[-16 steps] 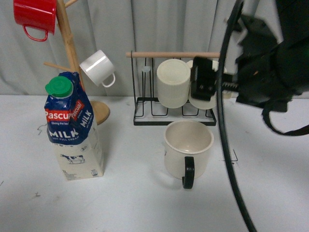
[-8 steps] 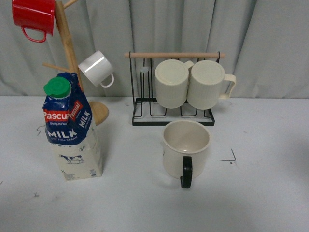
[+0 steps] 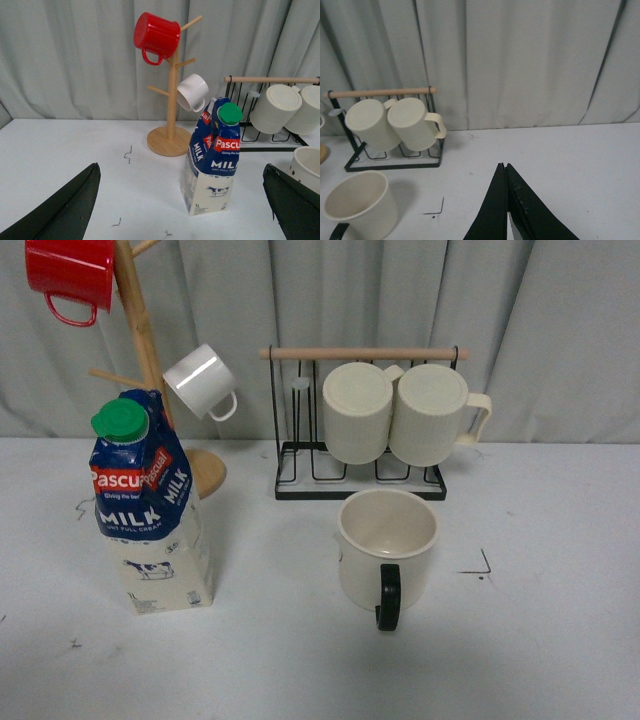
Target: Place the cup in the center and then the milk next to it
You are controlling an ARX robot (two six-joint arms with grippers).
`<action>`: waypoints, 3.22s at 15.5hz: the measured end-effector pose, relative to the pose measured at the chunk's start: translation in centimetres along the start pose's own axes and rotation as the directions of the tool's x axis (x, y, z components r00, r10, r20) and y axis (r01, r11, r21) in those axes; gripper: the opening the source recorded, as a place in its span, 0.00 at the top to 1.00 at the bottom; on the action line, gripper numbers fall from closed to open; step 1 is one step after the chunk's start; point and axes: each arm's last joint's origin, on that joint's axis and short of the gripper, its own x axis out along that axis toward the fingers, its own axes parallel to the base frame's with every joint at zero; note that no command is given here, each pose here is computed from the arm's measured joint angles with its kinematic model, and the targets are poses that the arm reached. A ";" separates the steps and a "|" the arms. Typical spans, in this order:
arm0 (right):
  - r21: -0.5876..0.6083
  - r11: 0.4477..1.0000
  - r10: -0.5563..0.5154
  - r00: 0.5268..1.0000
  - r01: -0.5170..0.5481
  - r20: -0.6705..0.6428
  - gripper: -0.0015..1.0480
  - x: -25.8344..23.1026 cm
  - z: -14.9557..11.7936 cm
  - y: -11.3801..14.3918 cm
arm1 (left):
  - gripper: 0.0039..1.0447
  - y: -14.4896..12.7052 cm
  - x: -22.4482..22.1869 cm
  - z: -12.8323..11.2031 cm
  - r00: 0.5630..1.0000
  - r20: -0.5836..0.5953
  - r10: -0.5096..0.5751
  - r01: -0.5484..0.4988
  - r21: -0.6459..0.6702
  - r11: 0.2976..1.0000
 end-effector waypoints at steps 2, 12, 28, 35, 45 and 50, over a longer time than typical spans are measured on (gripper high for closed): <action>0.000 1.000 0.005 1.000 -0.005 0.006 0.98 -0.6 -0.2 0.0 | 0.06 0.0 0.0 0.0 1.000 0.000 0.000 0.000 0.000 1.000; 0.000 1.000 0.005 1.000 -0.005 0.021 0.98 -3.7 -1.6 0.0 | 0.06 0.0 0.0 0.0 1.000 0.000 0.000 0.000 0.000 1.000; 0.000 1.000 0.008 1.000 -0.008 0.015 0.98 -6.2 -1.9 0.0 | 0.06 0.0 0.0 0.0 1.000 0.000 -0.001 0.001 0.000 1.000; 0.000 1.000 0.008 1.000 -0.008 0.016 0.37 -6.2 -1.9 0.0 | 0.06 0.0 0.0 0.0 1.000 0.000 0.000 0.000 0.000 1.000; 0.000 1.000 0.008 1.000 -0.008 0.016 0.06 -6.2 -1.9 0.0 | 0.06 1.3 5.8 11.4 0.923 -0.276 -0.268 0.176 -0.316 0.932; 0.000 1.000 0.009 1.000 -0.009 0.016 0.06 -6.2 -1.9 0.0 | 0.06 -1.9 13.1 11.7 0.901 -0.303 -0.311 0.248 -0.230 0.941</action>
